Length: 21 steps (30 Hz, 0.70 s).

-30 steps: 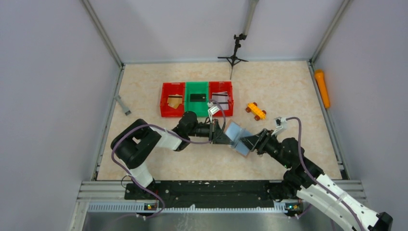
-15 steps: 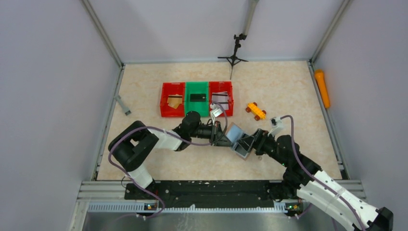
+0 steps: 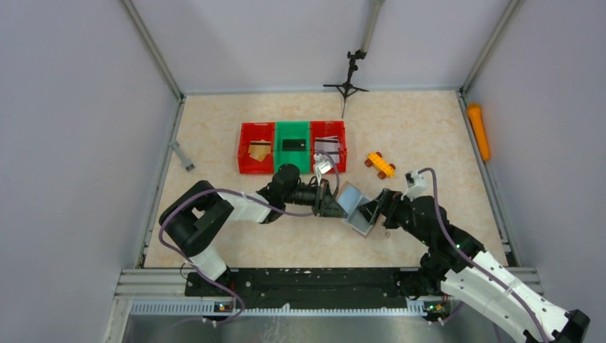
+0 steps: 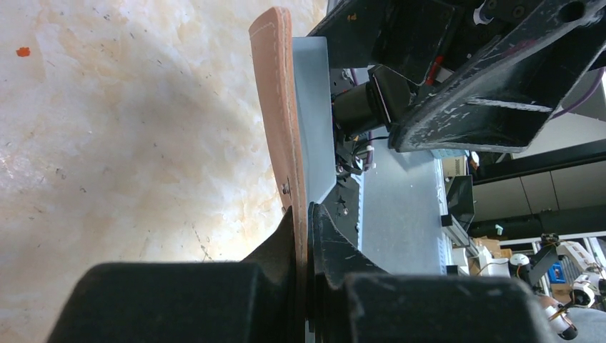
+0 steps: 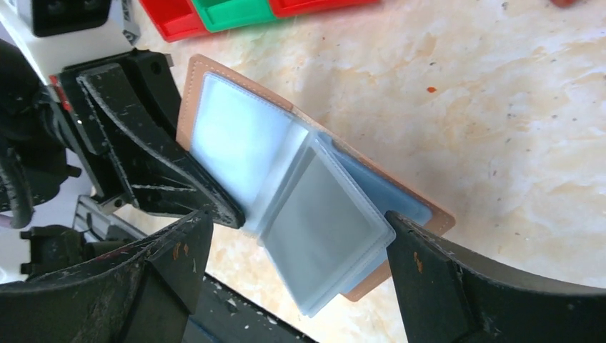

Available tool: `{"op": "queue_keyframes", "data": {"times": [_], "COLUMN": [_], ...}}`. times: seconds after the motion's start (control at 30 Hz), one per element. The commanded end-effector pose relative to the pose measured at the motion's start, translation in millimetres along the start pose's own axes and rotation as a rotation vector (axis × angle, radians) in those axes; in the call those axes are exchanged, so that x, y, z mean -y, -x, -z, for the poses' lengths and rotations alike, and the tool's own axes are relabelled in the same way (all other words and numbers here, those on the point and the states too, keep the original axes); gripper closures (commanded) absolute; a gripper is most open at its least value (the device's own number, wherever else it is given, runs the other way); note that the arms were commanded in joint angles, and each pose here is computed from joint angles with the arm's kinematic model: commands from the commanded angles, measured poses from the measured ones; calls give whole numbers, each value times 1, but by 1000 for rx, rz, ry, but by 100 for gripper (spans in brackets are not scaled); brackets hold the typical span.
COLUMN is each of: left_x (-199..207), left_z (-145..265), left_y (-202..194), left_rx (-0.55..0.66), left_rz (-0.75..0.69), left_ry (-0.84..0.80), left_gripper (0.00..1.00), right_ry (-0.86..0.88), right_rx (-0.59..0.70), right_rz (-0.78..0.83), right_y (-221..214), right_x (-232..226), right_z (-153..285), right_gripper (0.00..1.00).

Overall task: Take the credit cards out of the card holder
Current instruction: Remove the credit card from the card holder.

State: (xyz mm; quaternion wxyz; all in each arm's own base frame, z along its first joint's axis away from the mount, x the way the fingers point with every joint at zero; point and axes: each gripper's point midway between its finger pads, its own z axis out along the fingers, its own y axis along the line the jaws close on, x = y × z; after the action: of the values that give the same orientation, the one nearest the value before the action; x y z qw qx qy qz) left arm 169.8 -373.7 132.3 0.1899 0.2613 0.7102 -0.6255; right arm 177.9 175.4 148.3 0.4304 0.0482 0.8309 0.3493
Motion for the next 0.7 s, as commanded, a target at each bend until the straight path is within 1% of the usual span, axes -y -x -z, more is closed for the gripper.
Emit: {"op": "queue_keyframes", "data": {"times": [0.0, 0.13, 0.23, 0.33, 0.4, 0.53, 0.67], "left_x": [23, 19, 17, 17, 18, 19, 26], "left_z": [-2, -3, -2, -1, 0, 1, 1], "left_y": [24, 23, 24, 25, 26, 26, 26], "left_rx": [44, 44, 47, 57, 60, 65, 71], "left_rz": [-97, -95, -100, -108, -111, -109, -105], "left_ry": [-61, -40, -25, -14, -12, -20, -54], "left_gripper": [100, 100, 100, 100, 100, 100, 100], "right_ry": [-51, -60, -122, -179, -159, -52, 6], "right_rx": [15, -20, -30, -11, -1, 5, -12], "right_rz": [50, 57, 70, 73, 68, 30, -24], "right_y": [13, 11, 14, 19, 22, 19, 10], "right_x": [3, 0, 8, 17, 13, -4, -11], "right_z": [5, 4, 7, 14, 18, 21, 15], "right_gripper": [9, 9, 6, 5, 7, 16, 16]}}
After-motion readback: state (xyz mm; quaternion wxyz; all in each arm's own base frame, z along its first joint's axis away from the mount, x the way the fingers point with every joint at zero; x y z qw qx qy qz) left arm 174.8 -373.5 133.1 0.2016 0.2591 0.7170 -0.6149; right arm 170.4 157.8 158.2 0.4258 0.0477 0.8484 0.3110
